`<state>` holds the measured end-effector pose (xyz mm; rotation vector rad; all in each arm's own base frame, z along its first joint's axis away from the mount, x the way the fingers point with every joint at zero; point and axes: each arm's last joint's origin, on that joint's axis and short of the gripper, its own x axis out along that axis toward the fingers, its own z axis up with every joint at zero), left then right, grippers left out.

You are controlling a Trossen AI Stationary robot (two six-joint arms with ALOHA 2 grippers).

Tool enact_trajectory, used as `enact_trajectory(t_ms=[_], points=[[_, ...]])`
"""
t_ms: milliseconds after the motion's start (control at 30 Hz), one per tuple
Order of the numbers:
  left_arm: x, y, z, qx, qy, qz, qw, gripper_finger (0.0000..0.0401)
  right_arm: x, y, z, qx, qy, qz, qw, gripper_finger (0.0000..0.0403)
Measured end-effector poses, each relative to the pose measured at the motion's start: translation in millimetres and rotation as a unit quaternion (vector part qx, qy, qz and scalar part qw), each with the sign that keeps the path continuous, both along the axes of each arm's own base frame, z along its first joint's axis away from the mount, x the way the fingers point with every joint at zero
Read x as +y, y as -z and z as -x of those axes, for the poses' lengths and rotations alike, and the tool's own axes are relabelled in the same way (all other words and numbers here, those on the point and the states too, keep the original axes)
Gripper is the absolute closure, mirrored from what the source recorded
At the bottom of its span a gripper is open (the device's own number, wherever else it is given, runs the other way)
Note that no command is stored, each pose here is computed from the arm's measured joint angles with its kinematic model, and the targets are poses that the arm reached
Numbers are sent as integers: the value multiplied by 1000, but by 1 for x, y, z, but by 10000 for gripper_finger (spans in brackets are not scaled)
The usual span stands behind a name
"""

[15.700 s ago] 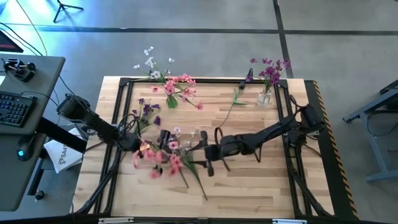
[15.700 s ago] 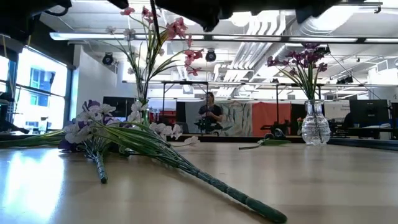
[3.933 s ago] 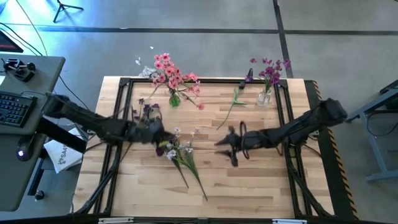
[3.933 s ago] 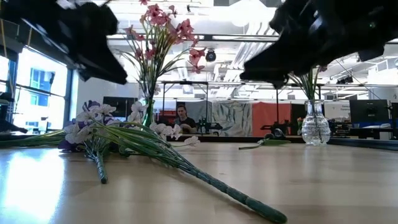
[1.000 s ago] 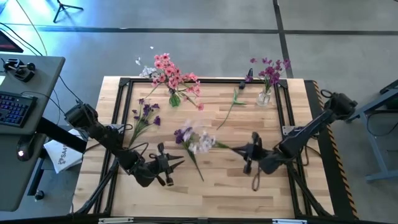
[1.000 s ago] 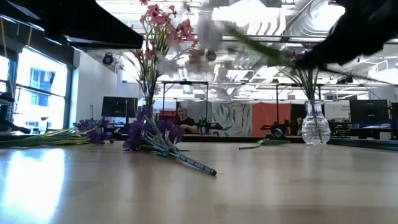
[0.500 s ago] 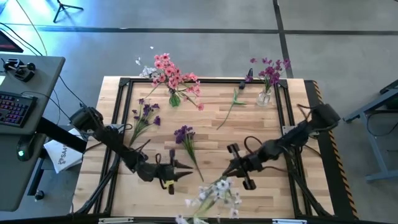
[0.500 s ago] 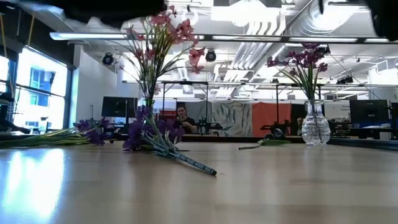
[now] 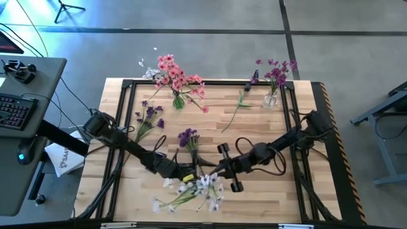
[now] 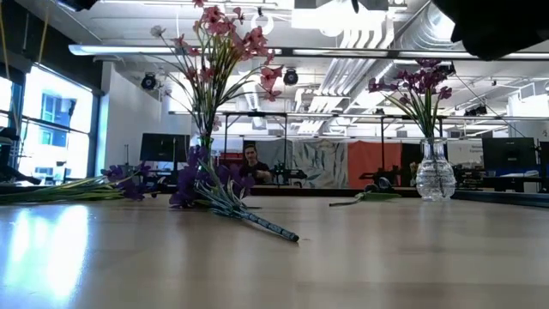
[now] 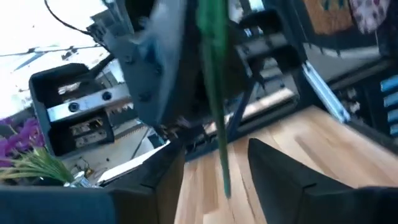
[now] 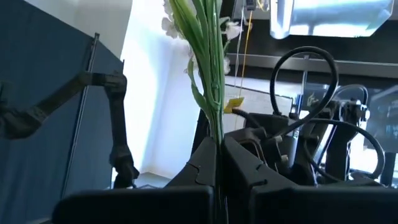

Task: Sort flowers into vase by color
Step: Put the white flowers into the green vase

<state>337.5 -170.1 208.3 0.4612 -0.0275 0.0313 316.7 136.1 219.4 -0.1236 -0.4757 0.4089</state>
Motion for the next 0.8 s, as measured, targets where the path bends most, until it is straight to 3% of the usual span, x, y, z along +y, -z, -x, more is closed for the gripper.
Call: enact_trajectory(t_ms=[100, 233, 567, 633, 800], points=[[-1, -5, -2, -7, 8, 7, 1000, 224, 1, 1, -2, 2, -3, 5, 1000, 402], [-4, -12, -6, -16, 17, 12, 1000, 243, 2, 2, -2, 6, -7, 10, 1000, 402], [-10, -12, -5, -12, 45, 30, 998, 381, 4, 8, -4, 40, -9, 15, 999, 387], [-13, -10, -3, -4, 41, 29, 999, 392, 5, 9, -4, 54, -10, 12, 998, 382], [-23, -11, 15, 48, -74, 26, 996, 396, 2, 8, -4, 92, 16, -3, 996, 352]])
